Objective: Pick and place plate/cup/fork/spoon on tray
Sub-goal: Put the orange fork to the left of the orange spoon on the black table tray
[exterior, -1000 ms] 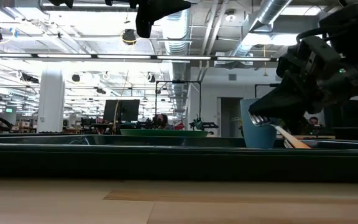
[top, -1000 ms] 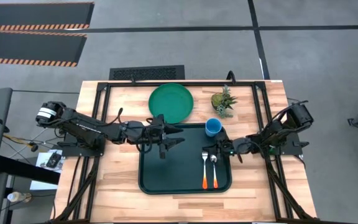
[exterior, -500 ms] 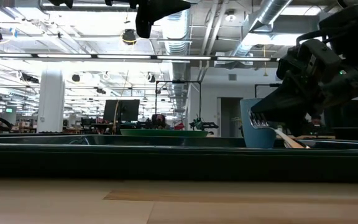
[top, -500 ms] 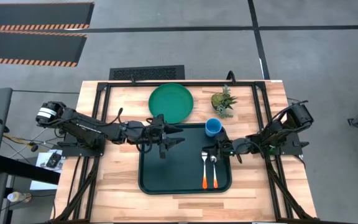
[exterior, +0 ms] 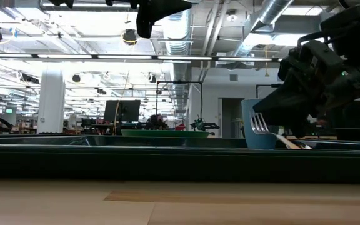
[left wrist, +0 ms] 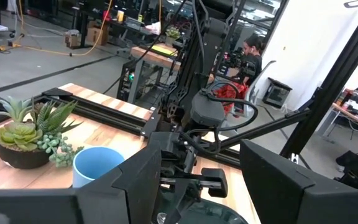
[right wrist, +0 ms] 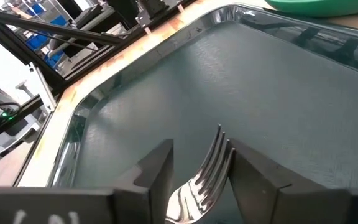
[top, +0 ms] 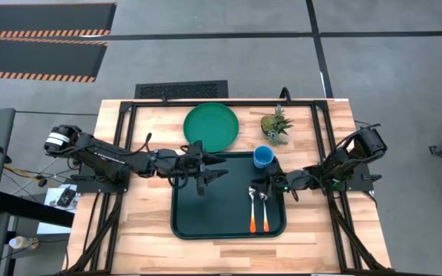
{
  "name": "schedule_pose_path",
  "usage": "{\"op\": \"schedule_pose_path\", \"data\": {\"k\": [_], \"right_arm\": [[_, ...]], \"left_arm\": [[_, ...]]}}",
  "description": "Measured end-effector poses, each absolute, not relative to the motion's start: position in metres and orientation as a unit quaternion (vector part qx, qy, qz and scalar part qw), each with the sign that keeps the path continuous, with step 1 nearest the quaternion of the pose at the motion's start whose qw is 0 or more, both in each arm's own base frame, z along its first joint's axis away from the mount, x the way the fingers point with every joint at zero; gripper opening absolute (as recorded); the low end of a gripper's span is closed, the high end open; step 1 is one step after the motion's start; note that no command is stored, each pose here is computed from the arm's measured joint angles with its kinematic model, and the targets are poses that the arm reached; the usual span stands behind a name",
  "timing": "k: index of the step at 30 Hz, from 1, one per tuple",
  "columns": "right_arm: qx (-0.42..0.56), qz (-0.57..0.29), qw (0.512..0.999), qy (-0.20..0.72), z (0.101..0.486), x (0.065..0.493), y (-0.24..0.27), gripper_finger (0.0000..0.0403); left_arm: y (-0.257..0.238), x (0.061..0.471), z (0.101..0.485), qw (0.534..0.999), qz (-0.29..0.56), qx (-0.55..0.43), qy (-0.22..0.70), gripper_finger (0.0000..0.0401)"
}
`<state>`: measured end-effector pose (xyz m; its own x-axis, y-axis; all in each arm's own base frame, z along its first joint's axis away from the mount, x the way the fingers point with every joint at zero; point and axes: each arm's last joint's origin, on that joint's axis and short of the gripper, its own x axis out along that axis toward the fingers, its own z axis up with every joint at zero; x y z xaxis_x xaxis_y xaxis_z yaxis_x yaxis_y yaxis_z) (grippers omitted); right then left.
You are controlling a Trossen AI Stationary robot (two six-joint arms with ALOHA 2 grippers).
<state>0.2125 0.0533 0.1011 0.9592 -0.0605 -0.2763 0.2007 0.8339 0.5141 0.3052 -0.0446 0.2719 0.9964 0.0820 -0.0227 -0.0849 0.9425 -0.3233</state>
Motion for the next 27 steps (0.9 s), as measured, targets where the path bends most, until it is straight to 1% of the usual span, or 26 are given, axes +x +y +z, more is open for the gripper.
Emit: {"op": "schedule_pose_path", "data": {"k": [3,6,21,27], "right_arm": [[0.28,-0.069,0.949,0.125,0.1011,0.2125,0.0533,0.0192],[0.278,-0.071,0.949,0.129,0.1003,0.2122,0.0532,0.0198],[0.266,-0.081,0.949,0.147,0.0965,0.2115,0.0514,0.0204],[0.263,-0.084,0.949,0.149,0.096,0.2114,0.0513,0.0225]], "left_arm": [[-0.0446,0.3052,0.2719,0.986,0.042,-0.164,0.004,0.0203],[-0.0446,0.3052,0.2719,0.986,0.042,-0.164,0.004,0.0203],[-0.0441,0.3053,0.2719,0.985,0.043,-0.164,0.004,0.0203],[-0.044,0.3053,0.2718,0.985,0.043,-0.164,0.004,0.0203]]}}
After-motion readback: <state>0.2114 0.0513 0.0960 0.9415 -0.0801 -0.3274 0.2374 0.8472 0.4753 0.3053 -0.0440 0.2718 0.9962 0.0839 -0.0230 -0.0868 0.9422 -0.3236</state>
